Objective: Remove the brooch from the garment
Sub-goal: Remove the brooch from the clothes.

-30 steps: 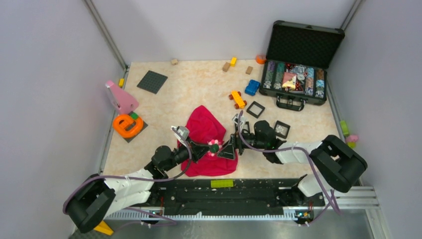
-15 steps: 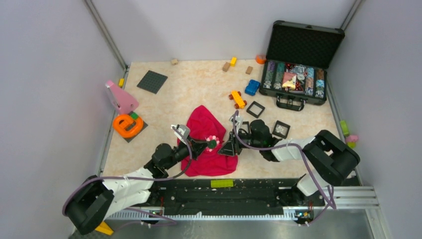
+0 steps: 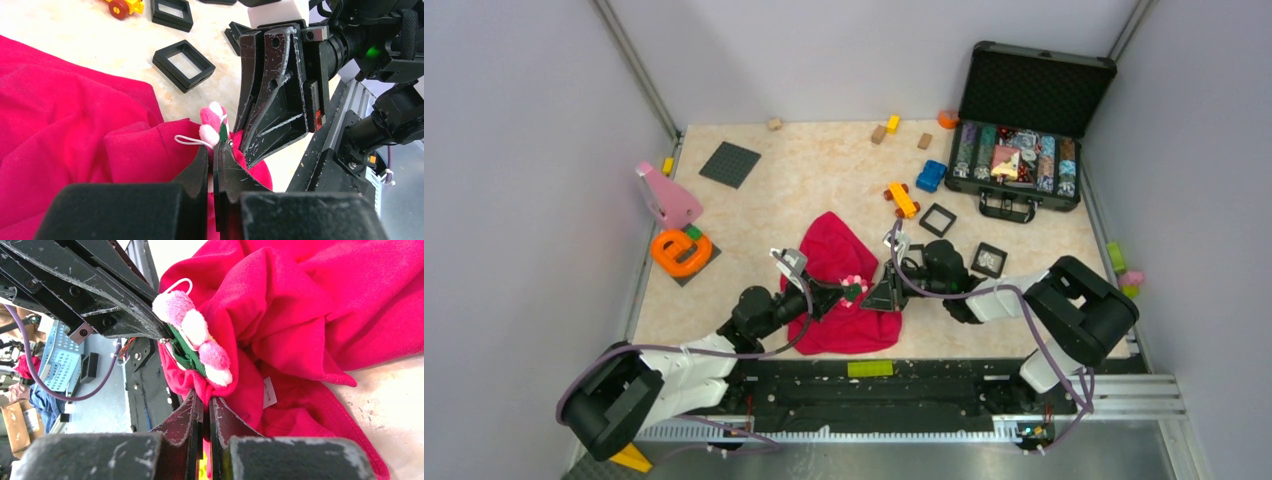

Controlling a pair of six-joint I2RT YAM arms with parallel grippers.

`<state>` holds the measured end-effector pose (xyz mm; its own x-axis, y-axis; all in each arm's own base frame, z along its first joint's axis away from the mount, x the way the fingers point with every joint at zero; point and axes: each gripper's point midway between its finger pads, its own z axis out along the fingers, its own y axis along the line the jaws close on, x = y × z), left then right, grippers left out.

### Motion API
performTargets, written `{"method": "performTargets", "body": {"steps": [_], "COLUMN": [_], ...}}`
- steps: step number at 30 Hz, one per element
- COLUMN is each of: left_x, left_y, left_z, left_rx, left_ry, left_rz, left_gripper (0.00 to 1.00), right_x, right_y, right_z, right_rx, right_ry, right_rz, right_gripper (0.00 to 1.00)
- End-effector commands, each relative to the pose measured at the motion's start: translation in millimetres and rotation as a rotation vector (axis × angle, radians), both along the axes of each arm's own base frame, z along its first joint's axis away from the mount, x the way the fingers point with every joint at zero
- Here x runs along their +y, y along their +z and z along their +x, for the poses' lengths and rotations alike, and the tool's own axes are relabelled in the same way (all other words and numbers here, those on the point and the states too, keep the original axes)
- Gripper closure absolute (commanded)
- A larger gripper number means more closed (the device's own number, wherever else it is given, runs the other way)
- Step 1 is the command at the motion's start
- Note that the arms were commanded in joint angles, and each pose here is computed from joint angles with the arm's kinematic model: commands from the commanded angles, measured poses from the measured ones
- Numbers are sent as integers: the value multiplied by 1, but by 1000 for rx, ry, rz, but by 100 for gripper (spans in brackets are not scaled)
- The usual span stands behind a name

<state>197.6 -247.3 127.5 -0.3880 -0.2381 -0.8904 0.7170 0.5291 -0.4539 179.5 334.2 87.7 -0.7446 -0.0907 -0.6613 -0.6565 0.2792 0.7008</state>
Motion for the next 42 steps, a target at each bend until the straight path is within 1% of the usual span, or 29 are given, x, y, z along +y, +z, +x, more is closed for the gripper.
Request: {"method": "performTargets", "body": {"steps": [1,4,6,7,8,15,16,21,23,26,27,29,32,35,37,38,41,42], "left_x": [-11,-12,-11,-10,-9,-8,-9,-9,-8,-8,-8,-8,-9,-10,-11,-11,-12,-12], "left_y": [16,13,11,9,8,2,2,-1,0,2,1,0,-1,-2,-1,1,1,1], "left_z": [-2,-4,-6,-7,-7,-9,-11,-15,-15,-15,-15,-15,-14,-11,-9,-8,-5,-4], "left_rx": [25,48,54,61,67,98,101,113,110,102,103,106,110,113,112,109,106,106], "left_ry": [-42,-52,-48,-46,-42,-42,-53,-69,-71,-72,-74,-76,-81,-69,-67,-67,-59,-58], "left_rz": [-58,-62,-76,-75,-74,-65,-63,-69,-72,-72,-67,-59,-48,-43,-45,-47,-45,-42], "left_gripper": [100,100,95,91,89,89,87,74,70,68,69,73,74,81,82,84,98,100], "right_x": [14,13,11,10,8,6,6,5,4,3,3,2,3,3,3,2,1,0], "right_y": [27,26,26,25,26,25,26,29,29,31,32,33,36,39,39,40,39,39], "right_z": [10,11,12,13,14,13,13,14,14,14,14,13,13,11,10,10,8,7], "right_rx": [-86,-77,-69,-62,-56,-25,-22,-15,-12,-13,-13,-14,-18,-19,-19,-22,-23,-24], "right_ry": [3,-7,-15,-22,-28,-32,-31,-33,-33,-32,-30,-31,-25,-13,-12,-11,-8,-7], "right_rz": [87,83,87,88,92,114,122,138,143,149,150,152,160,167,165,165,159,156], "right_gripper": [100,100,100,100,100,100,100,100,100,100,100,100,100,100,100,100,100,95]}}
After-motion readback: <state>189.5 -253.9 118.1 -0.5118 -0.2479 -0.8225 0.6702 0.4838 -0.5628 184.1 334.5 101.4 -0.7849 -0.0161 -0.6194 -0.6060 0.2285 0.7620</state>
